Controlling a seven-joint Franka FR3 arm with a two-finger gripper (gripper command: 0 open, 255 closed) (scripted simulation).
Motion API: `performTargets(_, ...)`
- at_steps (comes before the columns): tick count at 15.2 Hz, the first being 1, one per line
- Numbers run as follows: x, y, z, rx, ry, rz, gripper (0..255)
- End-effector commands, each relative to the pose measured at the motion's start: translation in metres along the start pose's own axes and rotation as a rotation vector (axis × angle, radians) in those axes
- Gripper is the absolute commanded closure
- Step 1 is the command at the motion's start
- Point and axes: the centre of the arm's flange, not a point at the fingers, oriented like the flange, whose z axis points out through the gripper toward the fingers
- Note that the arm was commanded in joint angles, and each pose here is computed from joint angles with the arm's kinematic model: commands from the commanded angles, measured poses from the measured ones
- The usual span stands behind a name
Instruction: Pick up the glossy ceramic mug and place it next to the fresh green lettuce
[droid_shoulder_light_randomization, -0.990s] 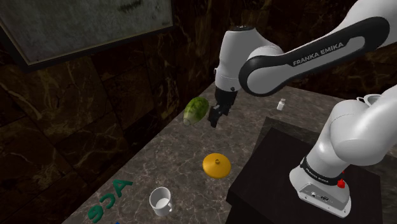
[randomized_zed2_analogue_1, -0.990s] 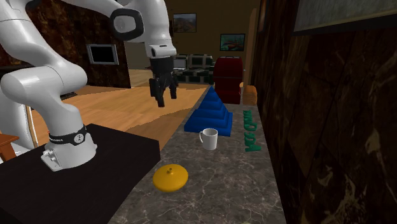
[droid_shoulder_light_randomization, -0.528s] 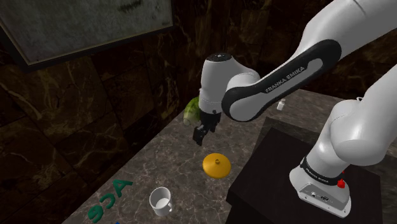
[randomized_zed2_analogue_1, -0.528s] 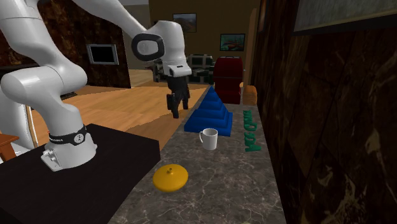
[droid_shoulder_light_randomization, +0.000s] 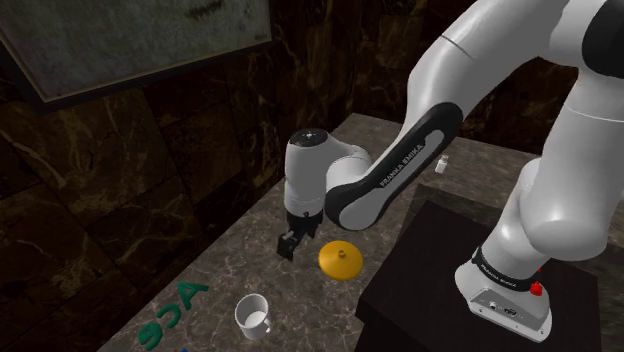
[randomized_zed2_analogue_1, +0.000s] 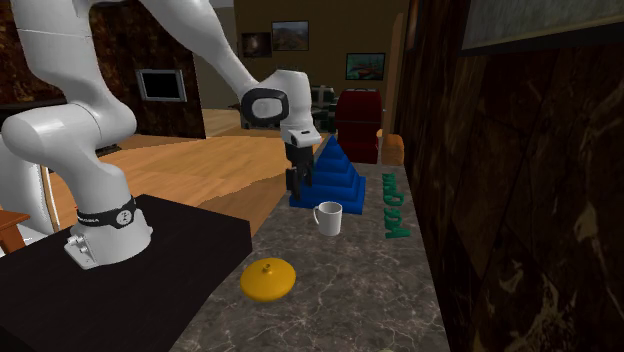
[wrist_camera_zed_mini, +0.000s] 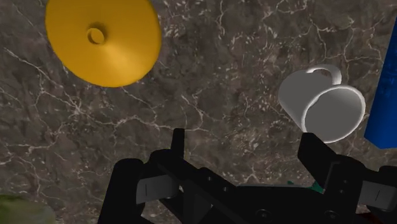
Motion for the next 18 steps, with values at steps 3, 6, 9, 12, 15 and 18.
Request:
performTargets(3, 0.007, -0.035, 0.039, 0.008, -0.006, 0.003, 0)
performTargets(6, 0.014, -0.061, 0.068, 0.012, -0.011, 0.004, 0)
performTargets(9, 0.021, -0.086, 0.097, 0.017, -0.015, 0.005, 0)
performTargets(12, 0.027, -0.112, 0.126, 0.022, -0.020, 0.006, 0)
performTargets(15, 0.028, -0.115, 0.139, 0.023, -0.021, 0.006, 0)
performTargets(18, 0.027, -0.115, 0.155, 0.023, -0.021, 0.006, 0)
